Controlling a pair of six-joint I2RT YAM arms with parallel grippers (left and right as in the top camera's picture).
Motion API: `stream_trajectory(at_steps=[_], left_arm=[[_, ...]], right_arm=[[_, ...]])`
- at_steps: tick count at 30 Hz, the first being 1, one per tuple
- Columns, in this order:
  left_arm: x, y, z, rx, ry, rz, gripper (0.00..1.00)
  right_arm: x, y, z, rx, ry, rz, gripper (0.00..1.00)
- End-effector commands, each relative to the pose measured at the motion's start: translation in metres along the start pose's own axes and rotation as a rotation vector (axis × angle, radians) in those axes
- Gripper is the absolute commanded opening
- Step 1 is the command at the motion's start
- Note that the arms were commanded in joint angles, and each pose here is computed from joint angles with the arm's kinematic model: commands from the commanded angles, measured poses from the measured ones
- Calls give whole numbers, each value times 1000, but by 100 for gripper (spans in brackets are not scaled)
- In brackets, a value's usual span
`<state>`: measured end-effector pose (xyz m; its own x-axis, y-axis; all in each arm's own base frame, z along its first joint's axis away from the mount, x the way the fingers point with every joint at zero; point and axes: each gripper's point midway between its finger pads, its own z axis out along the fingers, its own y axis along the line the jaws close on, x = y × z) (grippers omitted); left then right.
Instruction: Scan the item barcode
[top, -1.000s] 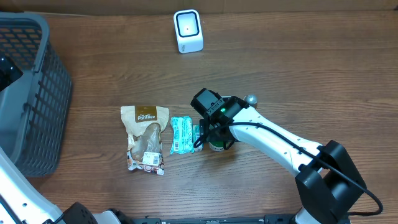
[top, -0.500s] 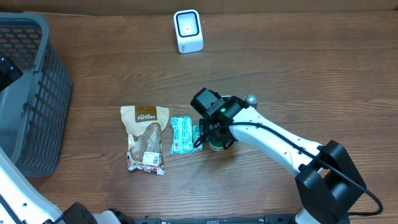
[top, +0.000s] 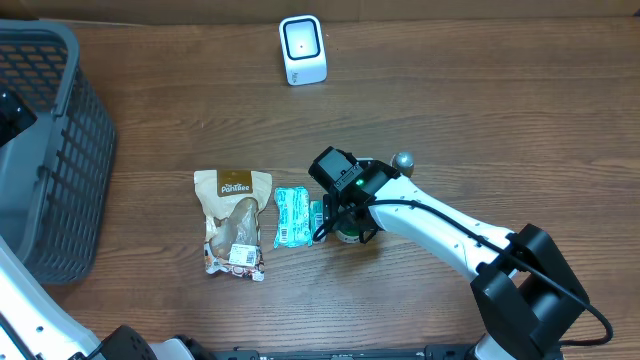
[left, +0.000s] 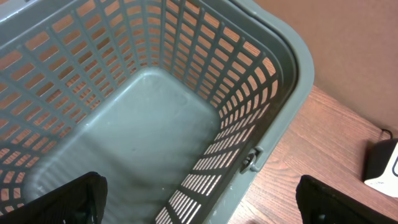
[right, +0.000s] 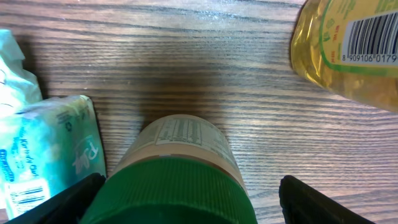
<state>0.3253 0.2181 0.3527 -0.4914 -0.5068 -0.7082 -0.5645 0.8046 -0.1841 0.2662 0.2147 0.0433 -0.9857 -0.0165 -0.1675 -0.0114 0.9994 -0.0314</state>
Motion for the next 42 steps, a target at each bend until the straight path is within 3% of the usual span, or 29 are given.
stream_trajectory(at_steps=[1,10,16,23,25,33,42], left_arm=[[2,-2,3,12,8,-6,99],[2,-2,3,12,8,-6,100],[2,-2,3,12,8,-6,100],[2,-2,3,12,8,-6,100],[2,-2,3,12,8,-6,99],[2,-2,3,12,8,-6,100],[2,-2,3,12,8,-6,100]], right_arm=[[6,-5,8,13,13,9,86],[4,-3,11,0,-1,12,84],[5,-4,11,4,3,10,67],[6,-4,11,6,5,10,68],[5,-3,11,3,2,10,78],[4,-4,13,6,-6,13,81],[5,-4,19,-4,-16,211,81]])
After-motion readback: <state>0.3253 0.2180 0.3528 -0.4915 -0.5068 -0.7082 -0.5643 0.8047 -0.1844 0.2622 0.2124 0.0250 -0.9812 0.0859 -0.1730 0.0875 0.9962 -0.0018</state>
